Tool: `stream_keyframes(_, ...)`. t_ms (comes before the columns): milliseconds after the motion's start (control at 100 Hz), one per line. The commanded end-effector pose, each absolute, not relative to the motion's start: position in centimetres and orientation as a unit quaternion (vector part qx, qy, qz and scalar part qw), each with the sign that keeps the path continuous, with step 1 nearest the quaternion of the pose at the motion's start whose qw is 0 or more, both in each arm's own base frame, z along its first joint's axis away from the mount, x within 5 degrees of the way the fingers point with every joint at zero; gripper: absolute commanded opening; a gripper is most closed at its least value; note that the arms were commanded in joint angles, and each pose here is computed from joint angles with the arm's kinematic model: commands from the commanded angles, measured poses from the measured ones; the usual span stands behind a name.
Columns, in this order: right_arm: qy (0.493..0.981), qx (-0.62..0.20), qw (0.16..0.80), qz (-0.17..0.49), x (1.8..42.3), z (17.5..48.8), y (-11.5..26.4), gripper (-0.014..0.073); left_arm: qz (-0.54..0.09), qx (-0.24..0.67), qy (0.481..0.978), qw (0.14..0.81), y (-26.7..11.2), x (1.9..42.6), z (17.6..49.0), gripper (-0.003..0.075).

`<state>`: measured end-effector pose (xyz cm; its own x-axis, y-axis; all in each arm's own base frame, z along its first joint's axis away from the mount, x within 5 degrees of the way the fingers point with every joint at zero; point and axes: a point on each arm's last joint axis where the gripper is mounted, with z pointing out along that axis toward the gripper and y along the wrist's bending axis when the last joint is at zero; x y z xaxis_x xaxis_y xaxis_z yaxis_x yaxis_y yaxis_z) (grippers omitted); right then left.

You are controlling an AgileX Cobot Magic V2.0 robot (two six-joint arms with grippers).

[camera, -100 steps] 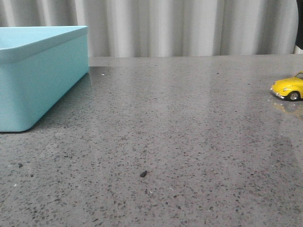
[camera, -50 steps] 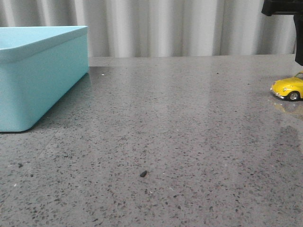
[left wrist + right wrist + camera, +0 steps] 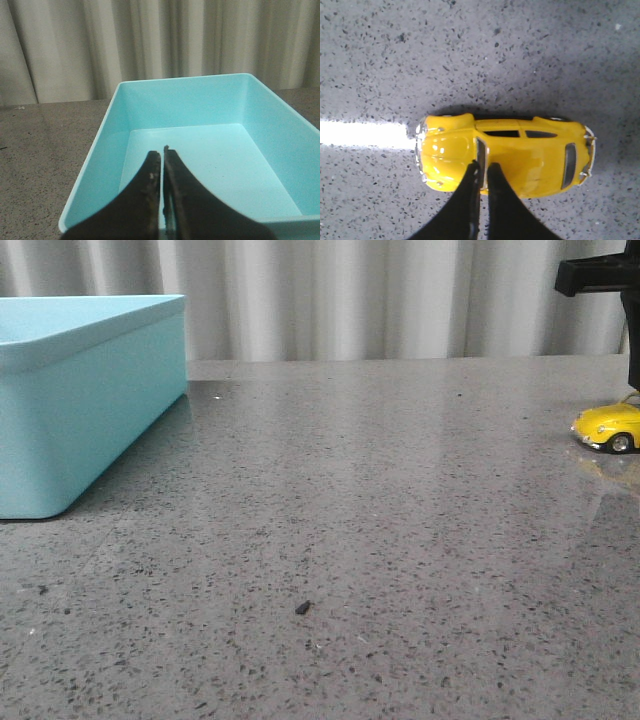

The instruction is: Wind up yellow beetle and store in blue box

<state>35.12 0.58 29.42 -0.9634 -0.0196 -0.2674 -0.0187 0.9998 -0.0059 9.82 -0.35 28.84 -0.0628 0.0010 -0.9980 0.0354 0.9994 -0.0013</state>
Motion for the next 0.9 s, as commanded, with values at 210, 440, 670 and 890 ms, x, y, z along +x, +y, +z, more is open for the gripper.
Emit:
stream_keyframes(210,0.982,-0.011,0.188,-0.023,34.9,31.9,-0.1,-0.005,-0.019,0.012,0.689,0.725,-0.4,9.9,30.8,-0.0021)
stream_keyframes(440,0.984,-0.012,0.172,-0.033,35.4,31.0,-0.2,-0.005,-0.019,0.012,0.689,0.725,-0.4,9.9,30.8,-0.0021)
stream_keyframes(670,0.987,-0.012,0.157,-0.034,35.8,30.1,-0.3,-0.005,-0.019,0.012,0.689,0.725,-0.4,9.9,30.8,-0.0021)
stream_keyframes(890,0.987,0.01,0.155,-0.045,35.7,30.1,-2.1,-0.005,-0.019,0.012,0.689,0.725,-0.4,9.9,30.8,-0.0021)
